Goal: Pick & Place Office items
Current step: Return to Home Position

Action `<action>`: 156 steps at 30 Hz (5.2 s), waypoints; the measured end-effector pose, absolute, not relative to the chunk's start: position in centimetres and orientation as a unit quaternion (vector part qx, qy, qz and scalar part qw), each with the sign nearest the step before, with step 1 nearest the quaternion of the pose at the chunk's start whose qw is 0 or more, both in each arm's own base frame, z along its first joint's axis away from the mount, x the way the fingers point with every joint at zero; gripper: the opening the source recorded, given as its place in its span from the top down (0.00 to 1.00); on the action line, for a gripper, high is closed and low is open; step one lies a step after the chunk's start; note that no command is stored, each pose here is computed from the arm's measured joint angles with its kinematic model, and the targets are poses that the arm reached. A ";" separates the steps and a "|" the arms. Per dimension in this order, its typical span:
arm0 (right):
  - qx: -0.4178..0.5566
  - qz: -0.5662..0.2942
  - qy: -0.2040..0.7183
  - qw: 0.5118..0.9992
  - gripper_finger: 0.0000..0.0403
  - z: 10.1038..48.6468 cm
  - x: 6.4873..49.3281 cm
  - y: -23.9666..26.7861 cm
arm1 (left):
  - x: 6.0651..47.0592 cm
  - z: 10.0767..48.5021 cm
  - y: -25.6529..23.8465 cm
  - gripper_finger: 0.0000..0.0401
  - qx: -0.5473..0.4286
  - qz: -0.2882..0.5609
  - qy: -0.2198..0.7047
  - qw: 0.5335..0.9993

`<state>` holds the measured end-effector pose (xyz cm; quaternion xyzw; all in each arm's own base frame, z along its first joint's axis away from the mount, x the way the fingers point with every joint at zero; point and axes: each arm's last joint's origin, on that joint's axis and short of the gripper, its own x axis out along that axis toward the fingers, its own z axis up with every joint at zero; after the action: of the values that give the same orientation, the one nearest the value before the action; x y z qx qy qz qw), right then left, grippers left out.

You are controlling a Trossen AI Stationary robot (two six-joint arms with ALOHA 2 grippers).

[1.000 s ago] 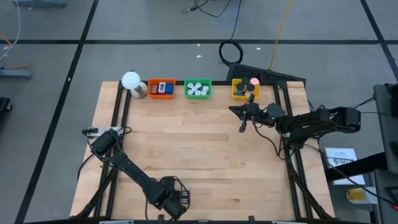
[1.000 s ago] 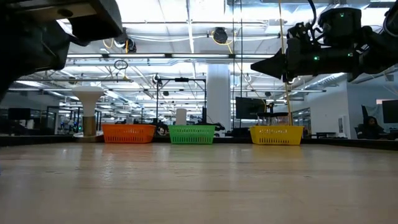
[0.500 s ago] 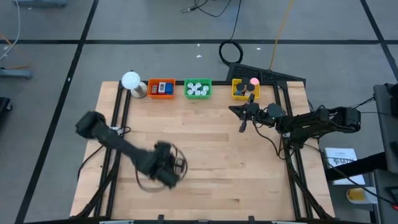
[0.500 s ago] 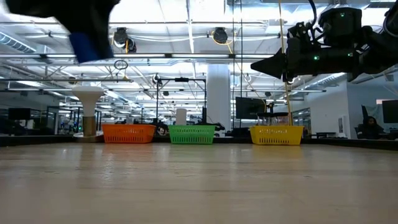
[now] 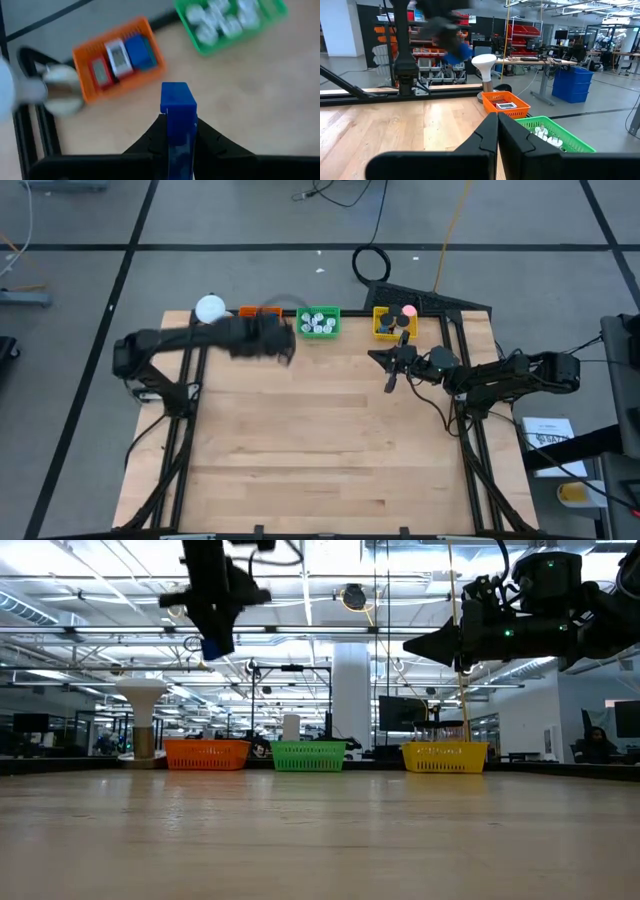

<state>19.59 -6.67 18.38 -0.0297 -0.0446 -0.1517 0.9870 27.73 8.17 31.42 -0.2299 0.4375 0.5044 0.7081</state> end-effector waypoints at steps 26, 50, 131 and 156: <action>-0.051 -0.153 -0.041 0.986 0.99 18.4 19.6 -6.7 | 25.6 19.1 27.4 0.87 -0.274 0.593 0.510 0.559; -0.063 -0.154 -0.039 0.985 0.99 18.4 19.6 -6.7 | 24.7 17.7 27.6 0.80 -0.263 0.629 0.526 0.509; -0.027 -0.146 0.091 0.985 1.00 16.5 18.9 -6.4 | 21.3 18.3 9.7 0.96 -0.069 0.131 0.096 0.984; 0.003 -0.195 0.033 0.980 1.00 19.7 8.6 -3.2 | 13.2 16.6 4.7 0.96 -0.009 0.063 -0.003 0.998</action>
<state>8.58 -3.20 19.70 0.0034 0.0325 -0.1950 0.9803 13.19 4.69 16.61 -0.0087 -0.0030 0.0627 0.9980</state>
